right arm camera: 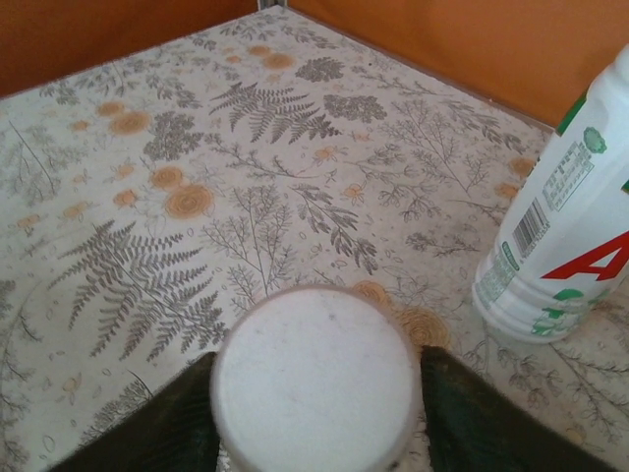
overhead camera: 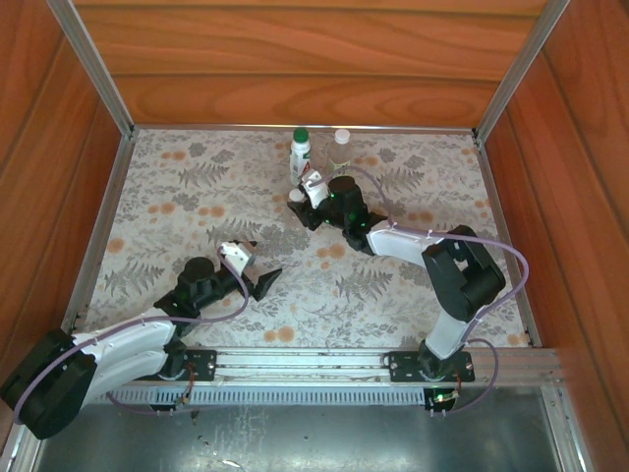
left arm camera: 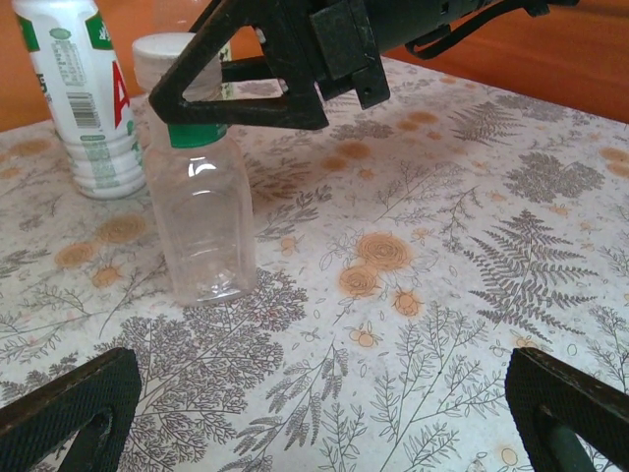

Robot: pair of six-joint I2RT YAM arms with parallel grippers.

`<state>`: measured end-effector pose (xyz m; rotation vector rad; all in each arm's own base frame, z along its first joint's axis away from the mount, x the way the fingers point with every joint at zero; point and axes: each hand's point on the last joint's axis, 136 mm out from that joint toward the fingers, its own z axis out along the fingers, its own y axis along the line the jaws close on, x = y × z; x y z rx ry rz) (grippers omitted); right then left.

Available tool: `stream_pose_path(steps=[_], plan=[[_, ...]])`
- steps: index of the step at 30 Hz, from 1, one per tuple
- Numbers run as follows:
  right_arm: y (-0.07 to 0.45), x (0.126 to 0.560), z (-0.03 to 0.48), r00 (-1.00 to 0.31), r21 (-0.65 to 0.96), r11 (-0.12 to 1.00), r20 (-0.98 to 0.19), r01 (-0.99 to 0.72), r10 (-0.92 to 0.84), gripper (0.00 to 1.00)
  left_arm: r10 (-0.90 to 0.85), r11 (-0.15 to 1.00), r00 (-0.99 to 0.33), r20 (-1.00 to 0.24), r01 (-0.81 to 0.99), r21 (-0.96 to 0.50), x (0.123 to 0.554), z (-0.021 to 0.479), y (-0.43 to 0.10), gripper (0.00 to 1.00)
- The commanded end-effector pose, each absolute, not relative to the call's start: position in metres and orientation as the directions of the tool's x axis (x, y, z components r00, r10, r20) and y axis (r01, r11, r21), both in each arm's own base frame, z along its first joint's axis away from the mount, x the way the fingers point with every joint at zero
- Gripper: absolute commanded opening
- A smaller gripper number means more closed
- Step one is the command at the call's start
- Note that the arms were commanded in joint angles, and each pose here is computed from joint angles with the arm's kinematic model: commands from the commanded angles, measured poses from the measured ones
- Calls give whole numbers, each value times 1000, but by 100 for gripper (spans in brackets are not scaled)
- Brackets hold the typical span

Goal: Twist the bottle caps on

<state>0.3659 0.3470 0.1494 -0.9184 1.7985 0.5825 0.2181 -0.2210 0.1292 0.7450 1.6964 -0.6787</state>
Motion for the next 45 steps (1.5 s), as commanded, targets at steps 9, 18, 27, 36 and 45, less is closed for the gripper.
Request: stream_pose_path(steps=[9,18,27,36,45], plan=[[304,361,224,-117,-110,685,-954,-721,-276,97,137,693,-173,-975,720,-30,233,139,-214,100],[179,375,207,-149,-176,893,-955,-414,-257,98,188,823,-93,-978,559,105,271,160,-171,100],[89,375,154,-258,-169,955,-938,-243,-232,100,204,966,-172,-964,195,170,326,161,-74,100],[44,393,111,-352,-3,977,-933,-214,-80,100,104,995,-282,-954,16,103,368,127,-12,100],[34,402,93,-404,55,980,-914,-193,-29,100,-41,997,-380,-924,-79,-11,398,82,22,100]])
